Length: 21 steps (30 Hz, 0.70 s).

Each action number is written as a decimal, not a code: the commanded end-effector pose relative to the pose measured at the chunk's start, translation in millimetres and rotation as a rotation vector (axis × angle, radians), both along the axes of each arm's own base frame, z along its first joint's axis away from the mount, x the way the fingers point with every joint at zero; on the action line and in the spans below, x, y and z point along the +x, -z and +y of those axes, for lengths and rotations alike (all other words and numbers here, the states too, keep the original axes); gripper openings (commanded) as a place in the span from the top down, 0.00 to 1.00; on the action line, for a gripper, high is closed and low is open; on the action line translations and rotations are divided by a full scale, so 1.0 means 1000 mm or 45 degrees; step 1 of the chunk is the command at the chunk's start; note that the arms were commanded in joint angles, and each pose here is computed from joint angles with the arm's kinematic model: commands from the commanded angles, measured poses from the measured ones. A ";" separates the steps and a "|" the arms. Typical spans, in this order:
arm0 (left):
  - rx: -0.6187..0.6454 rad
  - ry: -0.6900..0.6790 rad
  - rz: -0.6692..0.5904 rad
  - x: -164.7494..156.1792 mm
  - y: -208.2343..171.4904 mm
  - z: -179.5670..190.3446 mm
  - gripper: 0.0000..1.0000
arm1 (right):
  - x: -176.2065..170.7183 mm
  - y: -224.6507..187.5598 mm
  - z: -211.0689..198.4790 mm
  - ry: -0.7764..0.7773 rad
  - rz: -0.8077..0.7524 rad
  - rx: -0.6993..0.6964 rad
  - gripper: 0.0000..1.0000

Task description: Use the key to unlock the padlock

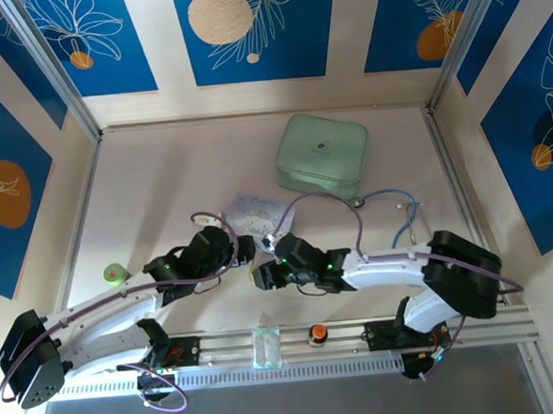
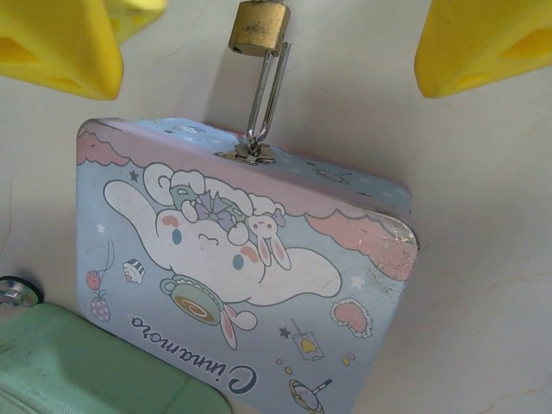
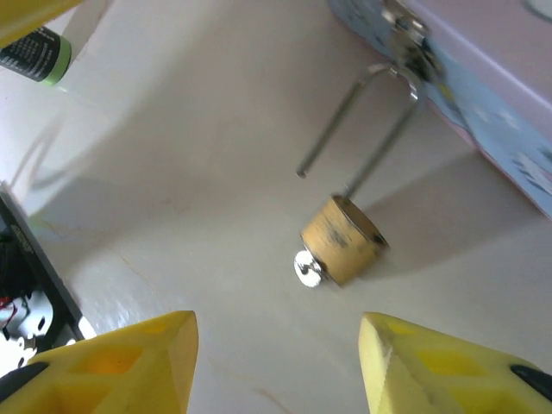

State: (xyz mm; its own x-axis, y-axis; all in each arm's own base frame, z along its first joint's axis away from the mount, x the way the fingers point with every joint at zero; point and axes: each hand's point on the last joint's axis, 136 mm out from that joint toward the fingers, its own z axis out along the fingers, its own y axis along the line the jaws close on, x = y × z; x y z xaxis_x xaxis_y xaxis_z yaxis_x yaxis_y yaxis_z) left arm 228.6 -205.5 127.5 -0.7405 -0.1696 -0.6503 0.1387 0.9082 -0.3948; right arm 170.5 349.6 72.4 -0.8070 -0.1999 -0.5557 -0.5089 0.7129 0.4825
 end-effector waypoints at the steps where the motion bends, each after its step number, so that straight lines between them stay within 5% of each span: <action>1: -0.040 0.047 0.011 -0.004 0.002 -0.004 0.12 | 0.011 0.009 0.006 0.037 0.003 -0.112 0.47; 21: -0.123 0.015 0.004 -0.010 0.008 0.001 0.11 | 0.033 0.047 0.010 0.090 0.113 -0.214 0.52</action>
